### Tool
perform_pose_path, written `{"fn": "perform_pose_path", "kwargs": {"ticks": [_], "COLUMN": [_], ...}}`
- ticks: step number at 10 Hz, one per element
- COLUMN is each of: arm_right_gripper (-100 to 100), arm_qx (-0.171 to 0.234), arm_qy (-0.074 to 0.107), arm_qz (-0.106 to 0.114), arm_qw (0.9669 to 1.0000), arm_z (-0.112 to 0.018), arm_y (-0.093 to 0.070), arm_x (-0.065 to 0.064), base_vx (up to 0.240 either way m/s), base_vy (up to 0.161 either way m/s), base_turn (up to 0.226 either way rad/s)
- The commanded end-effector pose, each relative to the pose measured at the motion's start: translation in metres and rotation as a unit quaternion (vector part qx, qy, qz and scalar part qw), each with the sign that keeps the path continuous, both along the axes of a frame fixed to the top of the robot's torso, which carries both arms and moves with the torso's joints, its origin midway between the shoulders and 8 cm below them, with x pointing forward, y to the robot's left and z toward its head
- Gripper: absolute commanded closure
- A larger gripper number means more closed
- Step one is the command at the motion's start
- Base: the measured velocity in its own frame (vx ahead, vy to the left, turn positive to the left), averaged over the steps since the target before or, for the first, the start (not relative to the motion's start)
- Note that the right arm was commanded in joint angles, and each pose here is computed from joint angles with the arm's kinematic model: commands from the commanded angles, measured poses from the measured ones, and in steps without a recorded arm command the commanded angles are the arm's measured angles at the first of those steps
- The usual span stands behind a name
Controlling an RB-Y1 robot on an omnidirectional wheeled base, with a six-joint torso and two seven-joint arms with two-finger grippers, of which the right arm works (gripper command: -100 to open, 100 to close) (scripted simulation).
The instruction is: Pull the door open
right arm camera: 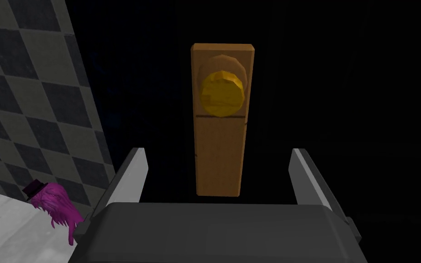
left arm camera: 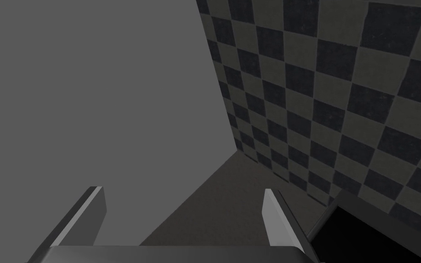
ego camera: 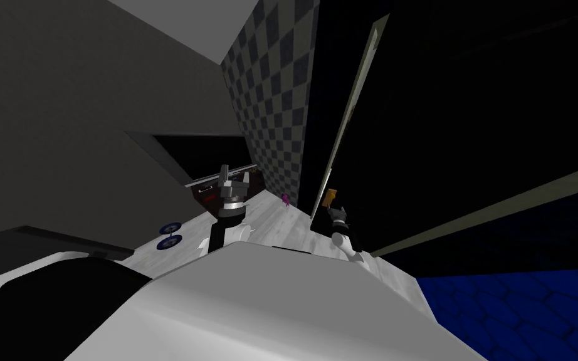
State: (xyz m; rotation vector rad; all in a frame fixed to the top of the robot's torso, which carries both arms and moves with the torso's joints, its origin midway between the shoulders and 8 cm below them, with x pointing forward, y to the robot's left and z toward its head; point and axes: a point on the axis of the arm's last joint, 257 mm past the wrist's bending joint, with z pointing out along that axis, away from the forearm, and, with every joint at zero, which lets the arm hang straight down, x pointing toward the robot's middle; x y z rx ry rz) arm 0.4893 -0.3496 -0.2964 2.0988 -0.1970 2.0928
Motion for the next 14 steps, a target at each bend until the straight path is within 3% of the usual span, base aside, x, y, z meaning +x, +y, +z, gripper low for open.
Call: {"fn": "perform_pose_path", "kwargs": {"ticks": [1, 5, 6, 7, 12, 14], "arm_right_gripper": [-100, -100, -100, 100, 100, 100], "arm_qx": [0.002, 0.001, 0.001, 0.001, 0.001, 0.003], "arm_qy": [-0.001, -0.003, -0.002, -0.002, -0.002, -0.001], "arm_qz": [-0.013, -0.051, -0.044, -0.044, -0.044, -0.035], "arm_qw": [0.9999, 0.9987, 0.9990, 0.9990, 0.9990, 0.9994], "arm_z": [-0.002, -0.001, 0.001, 0.001, 0.001, -0.001], "arm_y": [-0.020, -0.080, -0.071, -0.071, -0.071, -0.071], "arm_x": [-0.001, -0.012, -0.010, -0.010, -0.010, -0.014], "base_vx": [0.193, 0.192, 0.083, -0.008, -0.016, -0.198], "base_vy": [-0.005, -0.011, -0.009, -0.003, -0.001, -0.062], "base_turn": [0.187, 0.169, 0.047, -0.054, 0.000, 0.172]}}
